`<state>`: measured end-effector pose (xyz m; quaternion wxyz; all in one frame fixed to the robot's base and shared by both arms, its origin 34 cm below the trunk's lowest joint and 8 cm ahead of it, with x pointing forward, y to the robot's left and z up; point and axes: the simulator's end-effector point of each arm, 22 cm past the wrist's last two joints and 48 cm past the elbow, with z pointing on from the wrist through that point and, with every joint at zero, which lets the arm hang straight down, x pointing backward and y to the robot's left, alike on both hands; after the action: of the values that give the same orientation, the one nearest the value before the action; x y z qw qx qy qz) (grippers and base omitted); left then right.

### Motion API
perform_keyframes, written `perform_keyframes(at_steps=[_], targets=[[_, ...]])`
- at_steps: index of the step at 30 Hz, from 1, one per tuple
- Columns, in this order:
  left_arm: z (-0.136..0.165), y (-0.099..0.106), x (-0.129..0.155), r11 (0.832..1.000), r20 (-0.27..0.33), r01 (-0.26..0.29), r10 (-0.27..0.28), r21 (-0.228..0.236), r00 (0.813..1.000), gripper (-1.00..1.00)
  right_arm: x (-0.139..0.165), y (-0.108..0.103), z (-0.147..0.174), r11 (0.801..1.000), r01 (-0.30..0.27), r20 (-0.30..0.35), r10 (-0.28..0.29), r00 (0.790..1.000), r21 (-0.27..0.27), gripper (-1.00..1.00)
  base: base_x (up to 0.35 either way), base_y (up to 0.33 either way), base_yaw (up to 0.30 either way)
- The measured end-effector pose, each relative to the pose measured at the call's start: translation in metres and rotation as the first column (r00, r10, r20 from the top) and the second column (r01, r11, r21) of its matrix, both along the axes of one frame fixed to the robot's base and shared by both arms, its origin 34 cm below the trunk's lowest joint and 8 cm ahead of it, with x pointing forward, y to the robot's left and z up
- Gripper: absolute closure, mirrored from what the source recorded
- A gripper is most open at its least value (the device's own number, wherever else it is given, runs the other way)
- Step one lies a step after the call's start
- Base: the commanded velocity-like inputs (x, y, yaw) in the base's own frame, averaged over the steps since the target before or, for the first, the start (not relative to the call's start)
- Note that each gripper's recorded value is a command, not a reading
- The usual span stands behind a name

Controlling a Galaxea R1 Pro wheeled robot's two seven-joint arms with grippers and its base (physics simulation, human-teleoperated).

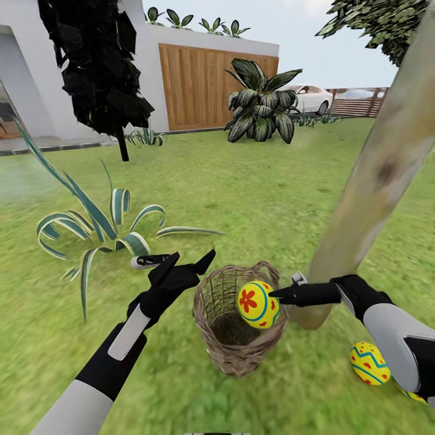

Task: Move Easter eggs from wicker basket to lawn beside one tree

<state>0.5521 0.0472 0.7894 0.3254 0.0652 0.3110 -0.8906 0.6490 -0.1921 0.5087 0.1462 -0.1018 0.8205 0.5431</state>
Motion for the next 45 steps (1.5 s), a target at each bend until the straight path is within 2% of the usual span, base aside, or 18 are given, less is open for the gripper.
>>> perform_keyframes(at_steps=[8, 12, 22, 27, 30, 31, 34, 36, 37, 38, 39, 40, 43, 45], targets=[[0.001, 0.000, -0.001, 1.000, 0.003, 0.000, 0.000, -0.001, 1.000, -1.00, 0.000, 0.000, 0.000, 1.000, 0.000, 0.000, 0.000, 1.000, -0.003, 1.00, -0.121, -0.172, 0.000], [0.001, 0.000, -0.001, 1.000, 0.003, 0.000, 0.000, -0.001, 1.000, -1.00, 0.001, -0.014, 0.000, 1.000, 0.017, 0.004, -0.017, 1.000, -0.014, 1.00, -0.001, -0.268, 0.000], [0.001, 0.000, -0.001, 1.000, 0.003, 0.000, 0.000, -0.003, 1.000, -1.00, 0.001, -0.016, 0.000, 1.000, 0.019, 0.007, -0.019, 1.000, -0.017, 1.00, -0.165, -0.249, 0.000], [0.001, -0.001, -0.001, 1.000, 0.001, 0.002, -0.002, -0.002, 1.000, -1.00, 0.004, -0.036, -0.004, 0.997, 0.041, 0.027, -0.039, 0.999, -0.063, 1.00, -0.176, -0.220, 0.000], [0.001, -0.001, -0.001, 1.000, 0.001, 0.002, -0.002, -0.001, 1.000, -1.00, 0.014, -0.058, -0.020, 0.982, 0.077, 0.084, -0.064, 0.994, -0.172, 1.00, -0.041, -0.044, 0.000], [0.001, -0.001, -0.001, 1.000, 0.001, 0.002, -0.002, -0.001, 1.000, -1.00, 0.021, -0.071, -0.033, 0.964, 0.108, 0.114, -0.082, 0.990, -0.245, 1.00, -0.008, -0.008, 0.000], [0.001, -0.001, -0.001, 1.000, 0.001, 0.002, -0.002, -0.001, 1.000, -1.00, 0.037, -0.096, -0.059, 0.899, 0.182, 0.165, -0.125, 0.978, -0.399, 1.00, -0.002, -0.002, 0.000], [0.001, -0.002, -0.001, 1.000, 0.000, 0.002, -0.002, -0.001, 1.000, -1.00, 0.042, -0.117, -0.078, 0.835, 0.229, 0.180, -0.159, 0.971, -0.500, 1.00, 0.000, 0.000, 0.000], [0.001, -0.002, -0.001, 1.000, -0.001, 0.003, -0.003, -0.003, 1.000, -1.00, 0.039, -0.129, -0.092, 0.795, 0.246, 0.182, -0.173, 0.968, -0.554, 1.00, 0.000, 0.000, 0.000], [0.002, -0.004, -0.001, 1.000, -0.001, 0.006, -0.006, -0.010, 1.000, -1.00, 0.036, -0.147, -0.109, 0.735, 0.272, 0.196, -0.190, 0.962, -0.621, 1.00, 0.000, 0.000, 0.000], [0.003, -0.005, -0.001, 1.000, -0.001, 0.007, -0.007, -0.013, 1.000, -1.00, 0.036, -0.158, -0.117, 0.698, 0.292, 0.217, -0.197, 0.956, -0.654, 1.00, 0.000, 0.000, 0.000], [0.003, -0.006, -0.002, 1.000, -0.001, 0.008, -0.008, -0.016, 1.000, -1.00, 0.033, -0.164, -0.126, 0.674, 0.301, 0.232, -0.194, 0.953, -0.674, 1.00, 0.000, 0.000, 0.000], [0.000, -0.008, 0.003, 1.000, 0.001, -0.028, 0.028, -0.010, 1.000, -1.00, -0.006, -0.175, -0.168, 0.641, 0.278, 0.226, -0.165, 0.960, -0.715, 1.00, 0.000, 0.000, 0.000], [-0.008, -0.016, 0.011, 0.998, -0.031, -0.054, 0.054, 0.011, 0.998, -1.00, -0.021, -0.180, -0.183, 0.623, 0.271, 0.215, -0.166, 0.962, -0.734, 1.00, 0.000, 0.000, 0.000]])
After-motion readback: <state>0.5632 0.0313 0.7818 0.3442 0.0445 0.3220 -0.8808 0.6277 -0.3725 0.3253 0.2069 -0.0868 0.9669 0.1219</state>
